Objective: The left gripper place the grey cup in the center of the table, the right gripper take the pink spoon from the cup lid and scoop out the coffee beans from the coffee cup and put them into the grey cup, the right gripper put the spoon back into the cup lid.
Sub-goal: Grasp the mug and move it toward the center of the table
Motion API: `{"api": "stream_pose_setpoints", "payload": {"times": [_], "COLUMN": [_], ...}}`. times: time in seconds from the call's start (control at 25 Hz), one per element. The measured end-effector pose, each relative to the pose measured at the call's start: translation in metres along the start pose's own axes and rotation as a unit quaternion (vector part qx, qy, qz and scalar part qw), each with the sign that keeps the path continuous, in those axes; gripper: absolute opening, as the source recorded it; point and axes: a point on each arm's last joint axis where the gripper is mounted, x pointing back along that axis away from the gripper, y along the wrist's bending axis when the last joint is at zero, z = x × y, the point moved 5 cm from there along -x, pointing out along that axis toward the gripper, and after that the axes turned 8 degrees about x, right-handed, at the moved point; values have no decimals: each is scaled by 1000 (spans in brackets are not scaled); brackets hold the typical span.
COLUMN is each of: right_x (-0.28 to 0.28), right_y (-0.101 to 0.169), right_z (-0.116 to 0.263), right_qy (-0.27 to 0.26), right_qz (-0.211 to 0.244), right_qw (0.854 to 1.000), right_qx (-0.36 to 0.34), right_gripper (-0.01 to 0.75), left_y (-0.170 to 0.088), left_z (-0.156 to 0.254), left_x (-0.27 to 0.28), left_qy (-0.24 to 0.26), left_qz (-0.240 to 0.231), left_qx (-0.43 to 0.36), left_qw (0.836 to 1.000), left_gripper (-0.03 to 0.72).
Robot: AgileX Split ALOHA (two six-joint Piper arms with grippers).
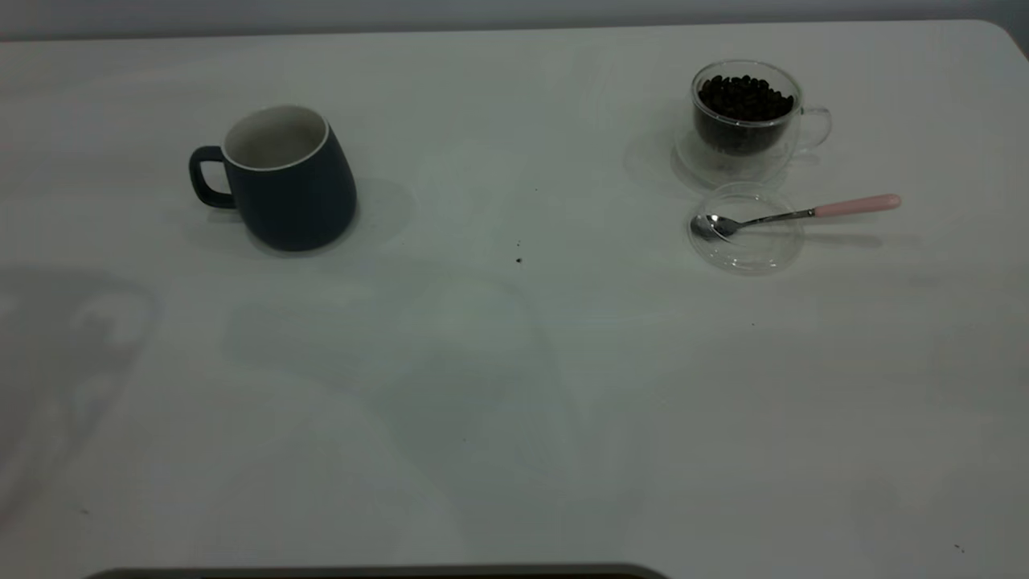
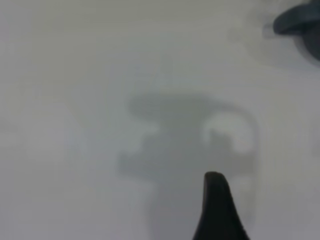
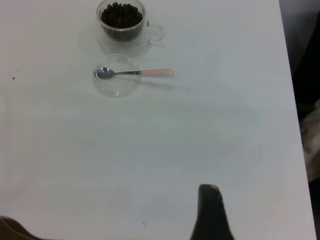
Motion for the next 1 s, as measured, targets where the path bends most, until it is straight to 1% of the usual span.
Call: {"api": "stream_pose_setpoints", "payload": {"times": [0.08,0.16,0.28,0.36,0.4,0.44,0.52,0.56,0.6,0.64,0.68,0.76,0.8,0.84,1.0], "right_x": [0,0,0,0,0,0,0,0,0,0,0,0,0,0,0], "right_y": [0,0,0,0,0,0,0,0,0,0,0,0,0,0,0], "right_z": [0,0,0,0,0,0,0,0,0,0,0,0,0,0,0], "right_qy": [0,0,0,0,0,0,0,0,0,0,0,0,0,0,0], "right_qz": [0,0,0,0,0,0,0,0,0,0,0,0,0,0,0], "right_qw": [1000,1000,1000,1000,1000,1000,1000,1000,1000,1000,1000,1000,1000,1000,1000], "right_qx": [0,0,0,0,0,0,0,0,0,0,0,0,0,0,0], "right_gripper": [573,573,573,573,573,573,573,573,573,573,573,573,573,573,573], "left_y": [-2,-5,-11,-17,-20,-23,-32,-37,-41,-44,-49,-54,-56,-58,-63], "left_z": [-20,-33,-61,-74,-75,-80,-79,-76,-75,-72,-69,-67,-68,-69,-70], "left_x": [-15,-33,-55,-74,-85,-93,-114,-124,-131,-137,-143,-149,-153,-156,-171], "left_qy": [10,36,62,80,95,96,108,113,112,112,110,101,93,84,63], "left_qz": [7,19,46,73,90,104,138,151,163,172,181,190,189,188,179], "left_qx": [-27,-65,-138,-189,-218,-248,-304,-337,-384,-418,-455,-509,-527,-537,-544], "left_qw": [1000,997,987,976,967,958,936,923,902,885,865,833,823,818,817], "left_gripper": [565,565,565,565,565,565,565,565,565,565,565,565,565,565,565]}}
